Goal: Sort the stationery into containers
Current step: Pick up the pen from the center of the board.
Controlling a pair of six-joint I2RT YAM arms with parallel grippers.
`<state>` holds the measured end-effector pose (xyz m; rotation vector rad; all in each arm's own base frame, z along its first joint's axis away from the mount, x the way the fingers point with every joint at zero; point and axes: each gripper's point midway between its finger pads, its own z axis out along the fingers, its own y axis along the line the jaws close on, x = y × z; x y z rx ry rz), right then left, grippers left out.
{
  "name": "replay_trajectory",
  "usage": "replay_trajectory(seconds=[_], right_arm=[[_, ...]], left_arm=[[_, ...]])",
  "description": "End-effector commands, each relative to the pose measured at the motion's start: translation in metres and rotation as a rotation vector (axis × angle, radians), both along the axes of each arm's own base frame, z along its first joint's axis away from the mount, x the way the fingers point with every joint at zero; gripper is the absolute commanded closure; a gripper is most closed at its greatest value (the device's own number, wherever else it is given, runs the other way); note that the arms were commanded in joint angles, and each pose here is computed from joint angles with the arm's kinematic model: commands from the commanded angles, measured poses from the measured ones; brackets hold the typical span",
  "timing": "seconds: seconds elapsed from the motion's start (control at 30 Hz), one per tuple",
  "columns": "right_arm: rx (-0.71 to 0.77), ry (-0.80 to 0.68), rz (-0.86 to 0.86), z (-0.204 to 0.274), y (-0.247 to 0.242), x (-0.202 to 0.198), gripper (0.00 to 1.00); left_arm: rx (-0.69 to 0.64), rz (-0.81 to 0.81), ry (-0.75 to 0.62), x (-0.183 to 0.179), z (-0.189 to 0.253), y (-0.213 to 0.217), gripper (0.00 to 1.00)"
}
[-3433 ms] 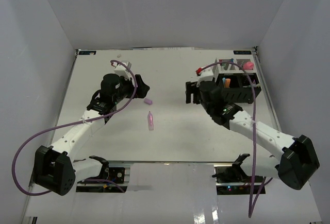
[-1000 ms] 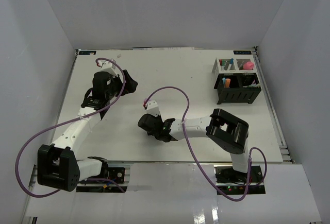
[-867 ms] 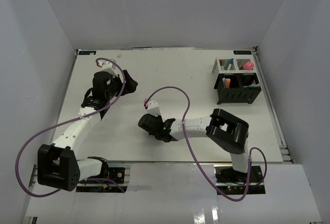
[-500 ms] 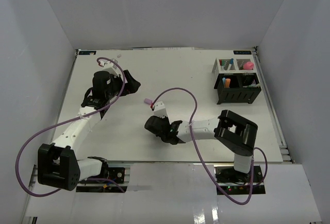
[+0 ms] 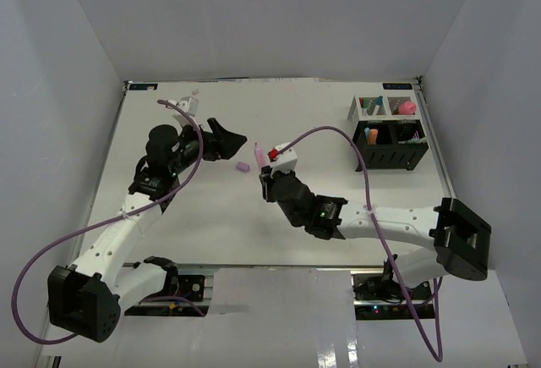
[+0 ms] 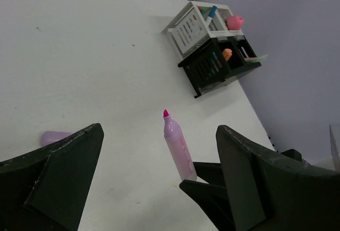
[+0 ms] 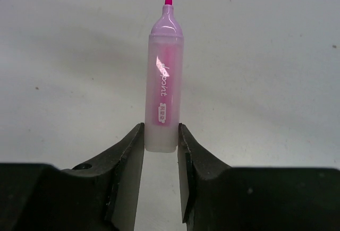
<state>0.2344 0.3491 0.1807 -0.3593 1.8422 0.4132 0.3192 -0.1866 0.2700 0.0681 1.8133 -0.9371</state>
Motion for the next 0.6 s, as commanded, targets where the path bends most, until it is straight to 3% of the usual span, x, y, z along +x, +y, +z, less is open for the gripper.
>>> replay_trajectory(seconds=[0.0,0.33,0.57], right_arm=[[0.130,-0.149,-0.022,0.053,-0.001,0.011,0.92],[0.250,-0.257,-0.006,0.100,0.001,0.011,0.92],[0.292,-0.279,0.000,0.108,-0.002,0.009,0.92]], left_arm=[[-0.048,-0.043,-0.061,-0.017,0.017,-0.025,0.02],[-0.122,-0.033,-0.104,-0.020,0.027,-0.059,0.02],[-0.144,-0.046,-0.107,-0.021,0.029,-0.075,0.12]])
